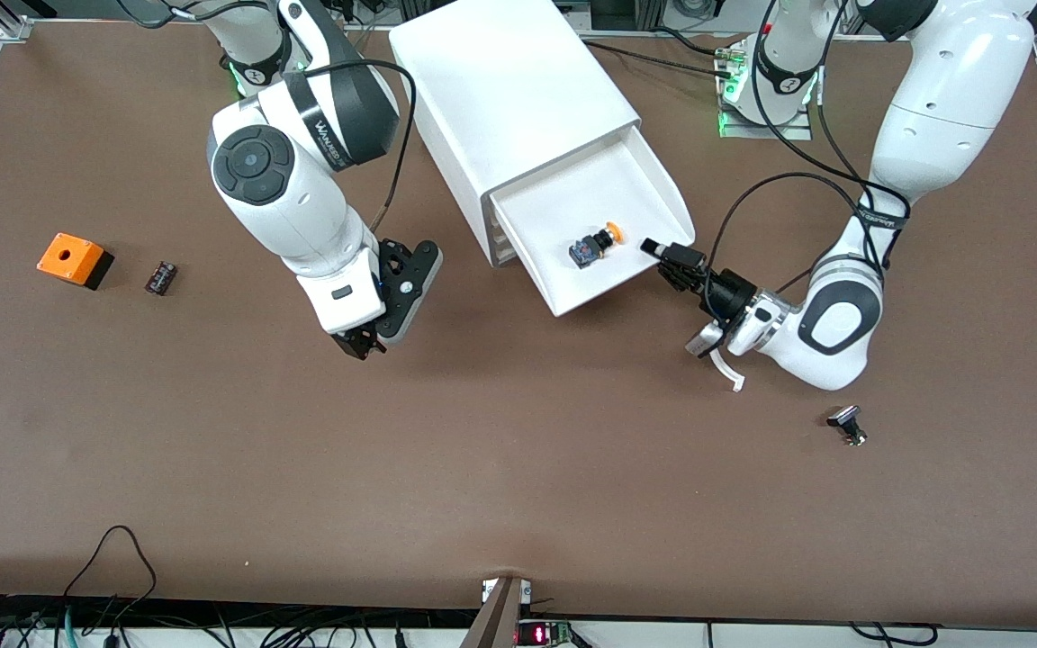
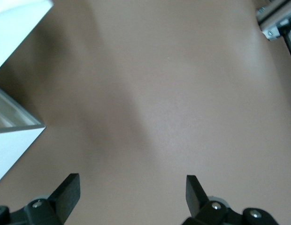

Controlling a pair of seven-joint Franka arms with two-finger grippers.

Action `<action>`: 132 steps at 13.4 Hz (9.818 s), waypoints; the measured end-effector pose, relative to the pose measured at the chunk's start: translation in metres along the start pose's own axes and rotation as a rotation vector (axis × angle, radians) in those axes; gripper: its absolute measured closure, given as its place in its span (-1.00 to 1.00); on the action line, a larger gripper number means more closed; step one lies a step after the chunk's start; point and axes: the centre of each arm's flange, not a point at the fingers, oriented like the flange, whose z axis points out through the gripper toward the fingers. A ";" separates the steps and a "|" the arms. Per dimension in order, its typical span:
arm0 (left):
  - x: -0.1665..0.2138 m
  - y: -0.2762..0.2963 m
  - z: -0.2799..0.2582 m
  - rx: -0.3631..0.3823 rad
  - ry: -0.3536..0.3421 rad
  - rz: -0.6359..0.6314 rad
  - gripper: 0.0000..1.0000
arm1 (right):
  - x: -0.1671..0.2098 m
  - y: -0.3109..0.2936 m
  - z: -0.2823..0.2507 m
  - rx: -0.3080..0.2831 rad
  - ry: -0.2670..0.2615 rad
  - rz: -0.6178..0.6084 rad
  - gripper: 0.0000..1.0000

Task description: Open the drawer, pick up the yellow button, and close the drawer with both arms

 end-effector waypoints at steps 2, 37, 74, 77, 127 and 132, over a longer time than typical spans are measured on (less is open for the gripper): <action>-0.001 0.007 -0.021 0.013 0.027 0.006 0.17 | 0.016 -0.019 0.003 0.012 0.004 -0.048 -1.00; -0.071 0.346 -0.176 1.580 0.079 -0.190 -1.00 | 0.187 -0.215 0.075 -0.014 -0.015 -0.567 -1.00; -0.104 0.370 -0.129 1.503 0.488 -0.412 -1.00 | 0.047 -0.009 -0.024 -0.111 -0.032 0.364 0.15; -0.101 0.361 -0.133 1.497 0.478 -0.426 -1.00 | 0.012 0.004 0.002 -0.101 -0.100 0.585 0.15; -0.053 0.108 0.293 1.244 0.461 -0.692 -1.00 | -0.277 0.101 -0.102 0.037 -0.082 0.963 -1.00; -0.036 0.110 0.219 1.201 0.570 -0.699 -1.00 | -0.303 0.085 -0.148 -0.076 -0.273 1.139 -1.00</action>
